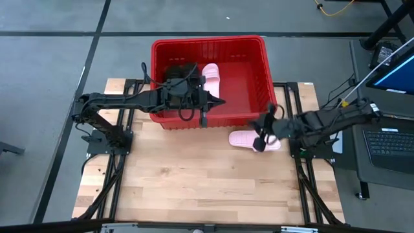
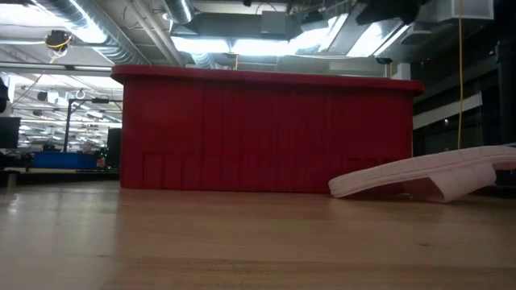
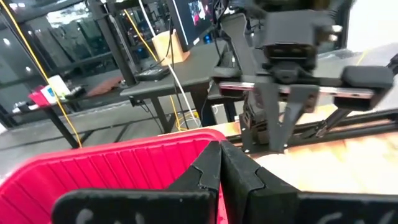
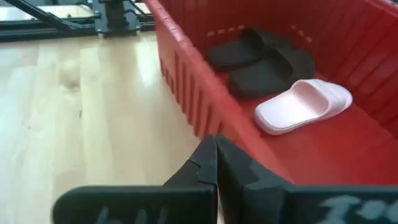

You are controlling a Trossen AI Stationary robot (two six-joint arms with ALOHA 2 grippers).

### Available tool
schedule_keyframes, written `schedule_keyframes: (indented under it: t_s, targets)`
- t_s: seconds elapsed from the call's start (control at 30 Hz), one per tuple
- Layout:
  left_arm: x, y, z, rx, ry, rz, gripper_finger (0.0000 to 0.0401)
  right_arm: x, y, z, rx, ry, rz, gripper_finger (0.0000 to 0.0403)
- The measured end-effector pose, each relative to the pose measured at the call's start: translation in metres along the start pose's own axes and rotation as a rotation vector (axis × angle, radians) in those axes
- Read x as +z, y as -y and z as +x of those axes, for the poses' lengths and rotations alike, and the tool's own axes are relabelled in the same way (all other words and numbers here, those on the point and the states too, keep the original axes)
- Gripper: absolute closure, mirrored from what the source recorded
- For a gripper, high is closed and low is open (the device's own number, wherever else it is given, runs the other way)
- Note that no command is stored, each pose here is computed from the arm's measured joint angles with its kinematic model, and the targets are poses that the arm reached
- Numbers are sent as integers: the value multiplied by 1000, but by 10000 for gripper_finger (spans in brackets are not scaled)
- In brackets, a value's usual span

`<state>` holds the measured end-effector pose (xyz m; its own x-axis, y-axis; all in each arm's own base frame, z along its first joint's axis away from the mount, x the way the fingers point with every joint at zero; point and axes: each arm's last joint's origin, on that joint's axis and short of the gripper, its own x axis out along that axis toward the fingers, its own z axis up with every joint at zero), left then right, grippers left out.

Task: Pick and place slides into bin
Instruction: Put the pink slipper into the red bin

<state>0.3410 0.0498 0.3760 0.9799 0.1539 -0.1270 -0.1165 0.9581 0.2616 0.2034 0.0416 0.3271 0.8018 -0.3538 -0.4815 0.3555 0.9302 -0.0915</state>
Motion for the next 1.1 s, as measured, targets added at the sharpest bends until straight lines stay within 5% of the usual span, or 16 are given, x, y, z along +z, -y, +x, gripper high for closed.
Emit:
schedule_keyframes:
  t_s: [0.5, 0.77, 0.97, 1.1]
  targets:
    - [-1, -1, 0, 35, -18, -27, 399, -40, -51, -14, -63, -91, 86, 402]
    - [-3, -1, 0, 43, -43, -25, 399, -64, -67, -16, -111, -180, 230, 403]
    - [-3, -1, 0, 42, -45, 33, 399, -57, -80, -20, -122, -283, 304, 403]
    - [-4, -1, 0, 39, -53, 54, 398, -46, -91, -20, -227, -364, 346, 403]
